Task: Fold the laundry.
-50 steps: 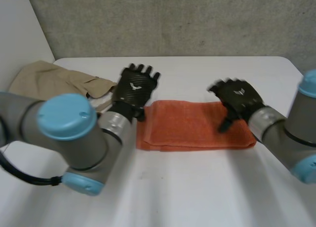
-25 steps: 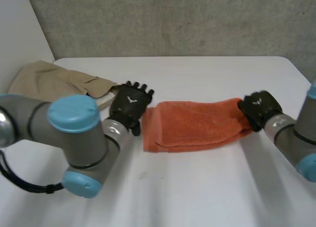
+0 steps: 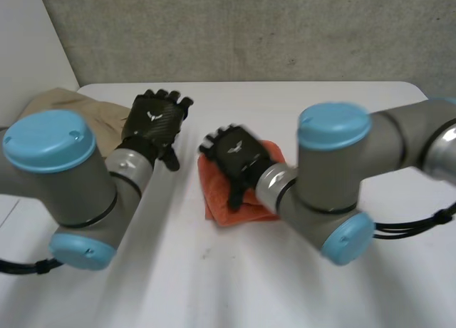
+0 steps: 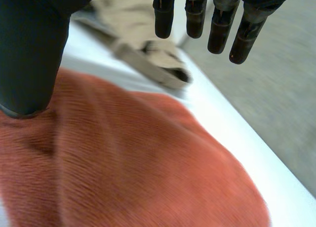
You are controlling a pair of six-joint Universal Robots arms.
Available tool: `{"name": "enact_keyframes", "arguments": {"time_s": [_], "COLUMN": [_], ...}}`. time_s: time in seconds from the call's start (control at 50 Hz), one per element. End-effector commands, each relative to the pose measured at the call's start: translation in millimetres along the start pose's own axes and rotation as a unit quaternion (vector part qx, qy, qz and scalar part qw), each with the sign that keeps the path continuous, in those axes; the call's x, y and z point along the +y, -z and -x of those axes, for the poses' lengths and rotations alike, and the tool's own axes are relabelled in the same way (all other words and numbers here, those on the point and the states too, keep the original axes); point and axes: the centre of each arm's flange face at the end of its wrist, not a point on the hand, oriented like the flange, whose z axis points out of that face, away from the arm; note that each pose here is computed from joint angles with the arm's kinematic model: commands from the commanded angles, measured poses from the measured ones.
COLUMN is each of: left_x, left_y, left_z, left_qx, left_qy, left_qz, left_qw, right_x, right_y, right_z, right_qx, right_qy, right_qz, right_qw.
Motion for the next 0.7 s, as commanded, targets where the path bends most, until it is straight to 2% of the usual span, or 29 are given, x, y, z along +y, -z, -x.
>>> {"name": "enact_keyframes", "arguments": {"time_s": [0.02, 0.06, 0.12, 0.22, 0.34, 0.44, 0.54, 0.6, 0.7], "left_x": [-18, -19, -10, 20, 44, 59, 69, 64, 41], "left_y": [-16, -17, -18, -17, -15, -14, -15, -15, -14], "left_z": [-28, -36, -52, -78, -79, -79, -76, -74, -71], "left_qx": [0.036, 0.049, 0.078, 0.112, 0.097, 0.090, 0.093, 0.096, 0.096], "left_qy": [0.070, 0.082, 0.095, 0.091, 0.076, 0.058, -0.001, -0.017, -0.015], "left_qz": [-0.035, -0.034, -0.005, 0.082, 0.137, 0.164, 0.177, 0.169, 0.138], "left_qw": [0.996, 0.995, 0.992, 0.986, 0.983, 0.981, 0.980, 0.981, 0.986], "right_x": [3, 6, 15, 35, 62, 74, 80, 76, 55], "right_y": [19, 20, 18, 5, -9, -16, -19, -16, -6], "right_z": [-67, -72, -73, -70, -63, -60, -59, -60, -69], "right_qx": [0.091, 0.099, 0.099, 0.091, 0.069, 0.062, 0.057, 0.057, 0.077], "right_qy": [-0.166, -0.195, -0.200, -0.205, -0.207, -0.160, -0.116, -0.113, -0.122], "right_qz": [0.004, 0.007, 0.023, 0.058, 0.121, 0.142, 0.150, 0.149, 0.119], "right_qw": [0.982, 0.976, 0.974, 0.973, 0.968, 0.975, 0.980, 0.981, 0.982]}}
